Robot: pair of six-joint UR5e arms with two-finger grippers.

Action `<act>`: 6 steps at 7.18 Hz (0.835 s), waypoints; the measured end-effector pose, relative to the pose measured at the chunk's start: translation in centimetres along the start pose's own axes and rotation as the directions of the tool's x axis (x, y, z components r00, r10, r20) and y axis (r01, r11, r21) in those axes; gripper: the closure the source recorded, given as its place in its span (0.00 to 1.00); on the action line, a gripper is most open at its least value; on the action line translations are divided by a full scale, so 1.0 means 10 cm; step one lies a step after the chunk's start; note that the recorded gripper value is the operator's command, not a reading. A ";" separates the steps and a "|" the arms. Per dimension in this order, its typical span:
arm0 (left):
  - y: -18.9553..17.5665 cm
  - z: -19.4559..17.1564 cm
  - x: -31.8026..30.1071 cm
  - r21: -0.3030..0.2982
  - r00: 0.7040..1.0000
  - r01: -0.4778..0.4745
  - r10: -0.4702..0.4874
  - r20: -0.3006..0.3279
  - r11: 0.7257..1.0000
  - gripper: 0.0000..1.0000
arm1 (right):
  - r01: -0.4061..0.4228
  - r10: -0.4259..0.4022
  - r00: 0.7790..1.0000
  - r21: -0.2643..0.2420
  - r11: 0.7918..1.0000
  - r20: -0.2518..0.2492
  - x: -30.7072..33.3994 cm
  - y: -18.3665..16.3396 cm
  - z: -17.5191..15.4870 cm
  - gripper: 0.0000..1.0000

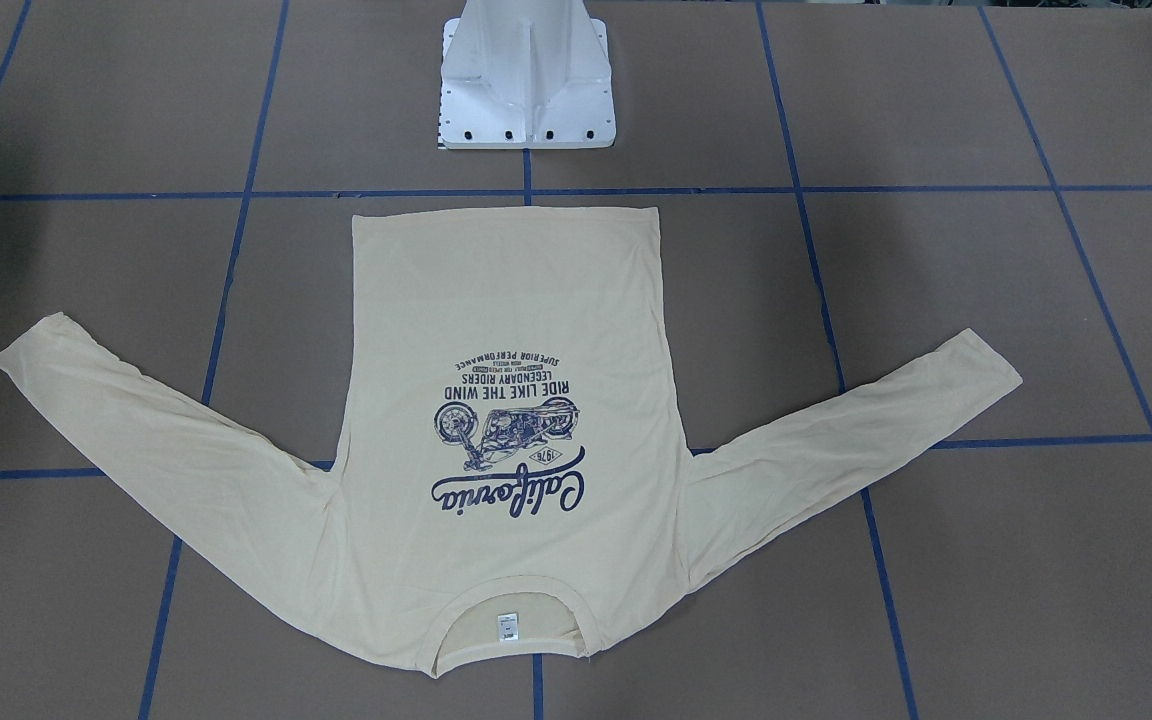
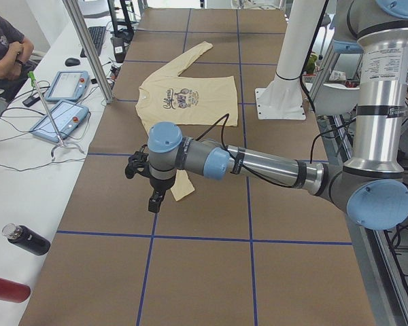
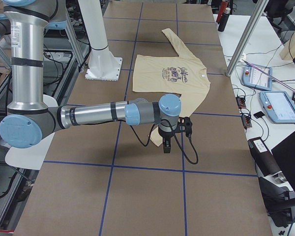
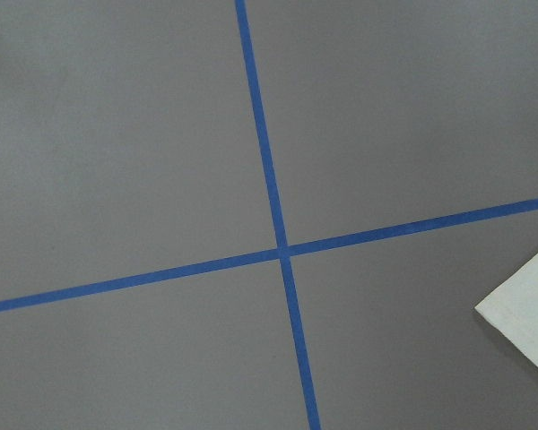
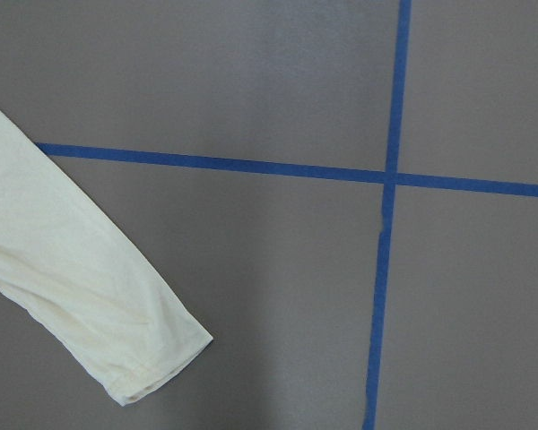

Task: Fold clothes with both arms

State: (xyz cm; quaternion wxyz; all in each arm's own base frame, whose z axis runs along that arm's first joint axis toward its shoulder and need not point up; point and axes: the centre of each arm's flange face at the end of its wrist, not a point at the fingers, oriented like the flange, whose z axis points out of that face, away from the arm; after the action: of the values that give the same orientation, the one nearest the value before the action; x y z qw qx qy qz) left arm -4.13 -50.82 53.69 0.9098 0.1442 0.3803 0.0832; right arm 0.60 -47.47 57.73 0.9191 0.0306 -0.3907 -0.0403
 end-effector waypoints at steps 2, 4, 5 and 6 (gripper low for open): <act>-0.07 0.04 0.10 0.036 0.998 -0.053 0.053 -0.021 0.998 0.01 | 0.035 -0.035 0.999 0.001 0.999 0.013 -0.26 -0.08 0.20 0.00; -0.12 0.06 0.12 0.058 0.997 -0.069 0.070 -0.026 0.996 0.01 | 0.049 -0.049 0.998 0.015 0.999 0.031 -0.61 -0.10 0.48 0.00; -0.17 0.04 0.14 0.072 0.996 -0.080 0.082 -0.026 0.994 0.01 | 0.086 -0.087 0.996 0.025 0.996 0.027 -0.74 -0.08 0.66 0.00; -0.19 0.04 0.15 0.079 0.996 -0.087 0.089 -0.025 0.993 0.01 | 0.122 -0.123 0.992 0.036 0.992 0.020 -0.80 -0.04 0.83 0.00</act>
State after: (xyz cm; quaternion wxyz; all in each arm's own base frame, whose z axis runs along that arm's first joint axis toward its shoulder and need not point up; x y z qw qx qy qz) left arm -2.76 -52.31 52.33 0.8934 0.1952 0.3894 0.1104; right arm -10.92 -47.26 57.72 0.9098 0.0699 -0.3990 -0.0903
